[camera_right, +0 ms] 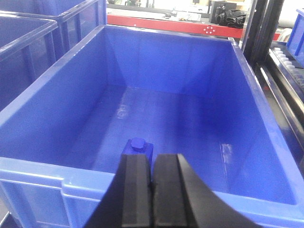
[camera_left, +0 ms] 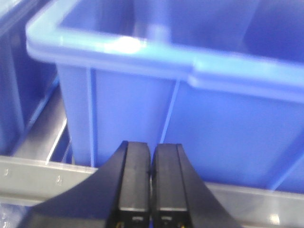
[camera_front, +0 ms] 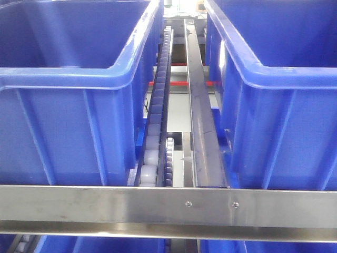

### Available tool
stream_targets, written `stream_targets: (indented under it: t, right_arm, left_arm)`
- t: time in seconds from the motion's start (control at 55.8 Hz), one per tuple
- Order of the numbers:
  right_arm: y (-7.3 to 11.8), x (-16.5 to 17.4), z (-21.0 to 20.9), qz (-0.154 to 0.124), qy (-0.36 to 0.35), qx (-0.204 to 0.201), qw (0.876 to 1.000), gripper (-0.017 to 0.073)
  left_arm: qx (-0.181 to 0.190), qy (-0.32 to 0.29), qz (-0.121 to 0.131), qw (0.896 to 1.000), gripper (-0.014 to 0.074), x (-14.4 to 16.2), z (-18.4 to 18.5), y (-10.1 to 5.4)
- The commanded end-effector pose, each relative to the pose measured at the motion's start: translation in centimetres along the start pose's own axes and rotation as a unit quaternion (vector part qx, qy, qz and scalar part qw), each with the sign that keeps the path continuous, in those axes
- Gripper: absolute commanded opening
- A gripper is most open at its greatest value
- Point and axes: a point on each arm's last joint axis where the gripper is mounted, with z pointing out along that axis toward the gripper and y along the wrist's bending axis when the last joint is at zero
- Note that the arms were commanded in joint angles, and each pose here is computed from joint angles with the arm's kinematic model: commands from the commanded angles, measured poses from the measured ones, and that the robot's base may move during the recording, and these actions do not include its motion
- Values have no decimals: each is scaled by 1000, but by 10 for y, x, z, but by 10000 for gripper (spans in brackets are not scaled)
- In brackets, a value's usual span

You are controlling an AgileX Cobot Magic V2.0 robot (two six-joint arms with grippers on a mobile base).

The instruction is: Pick and sort blue part to right shelf

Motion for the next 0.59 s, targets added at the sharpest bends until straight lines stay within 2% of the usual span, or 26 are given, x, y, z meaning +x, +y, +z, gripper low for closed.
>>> stream_targets:
  t: [0.0, 0.574]
  right_arm:
    - [0, -15, -3, -13, -53, 1, 999, 52]
    - [0, -15, -3, -13, -53, 1, 999, 52]
  left_arm:
    - [2, -46, -8, 999, 124, 2, 1, 1]
    - [2, -44, -8, 999, 124, 2, 1, 1]
